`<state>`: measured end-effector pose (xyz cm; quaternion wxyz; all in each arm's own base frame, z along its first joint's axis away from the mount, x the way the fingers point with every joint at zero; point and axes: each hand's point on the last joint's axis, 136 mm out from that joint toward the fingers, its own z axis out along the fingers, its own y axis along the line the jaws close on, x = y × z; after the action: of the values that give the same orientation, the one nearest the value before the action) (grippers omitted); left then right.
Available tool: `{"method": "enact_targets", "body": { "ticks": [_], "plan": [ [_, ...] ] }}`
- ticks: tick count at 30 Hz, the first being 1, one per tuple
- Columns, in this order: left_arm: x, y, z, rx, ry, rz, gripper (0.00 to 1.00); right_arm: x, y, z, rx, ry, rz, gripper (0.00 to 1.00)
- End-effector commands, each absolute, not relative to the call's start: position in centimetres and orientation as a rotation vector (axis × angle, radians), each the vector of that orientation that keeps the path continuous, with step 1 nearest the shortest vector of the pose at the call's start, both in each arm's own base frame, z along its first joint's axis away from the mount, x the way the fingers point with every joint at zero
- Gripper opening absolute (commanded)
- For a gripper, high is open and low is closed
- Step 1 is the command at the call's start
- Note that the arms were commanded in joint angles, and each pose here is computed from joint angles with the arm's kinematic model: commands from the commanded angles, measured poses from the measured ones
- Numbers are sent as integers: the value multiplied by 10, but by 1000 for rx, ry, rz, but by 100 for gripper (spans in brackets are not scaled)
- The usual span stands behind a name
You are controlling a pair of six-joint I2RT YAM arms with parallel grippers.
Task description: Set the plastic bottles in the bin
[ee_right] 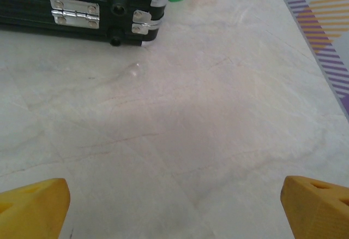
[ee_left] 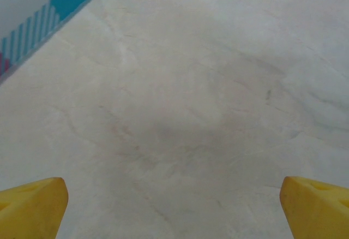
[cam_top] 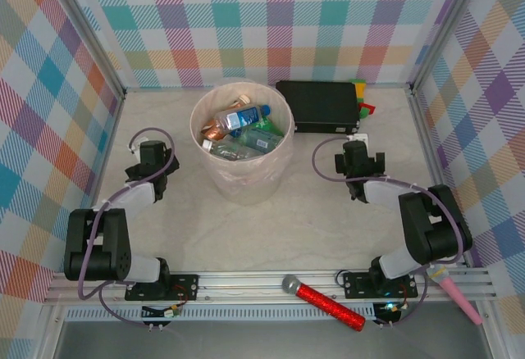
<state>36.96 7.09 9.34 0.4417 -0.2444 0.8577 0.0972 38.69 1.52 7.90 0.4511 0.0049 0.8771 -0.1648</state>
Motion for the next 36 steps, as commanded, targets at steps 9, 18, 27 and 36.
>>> {"method": "enact_targets", "body": {
  "ticks": [9, 18, 27, 36],
  "plan": [
    [399, 24, 95, -289, 1985, 57, 99, 392, 4, 107, 101, 1906, -111, 99],
    [397, -4, 84, -139, 1939, 89, 100, 393, 13, 94, 28, 1891, 6, 99],
    [398, -2, 84, -149, 1943, 72, 100, 396, 10, 92, 49, 1932, 13, 99],
    [398, -2, 83, -147, 1944, 71, 99, 396, 10, 93, 50, 1929, 12, 99]
  ]
}}
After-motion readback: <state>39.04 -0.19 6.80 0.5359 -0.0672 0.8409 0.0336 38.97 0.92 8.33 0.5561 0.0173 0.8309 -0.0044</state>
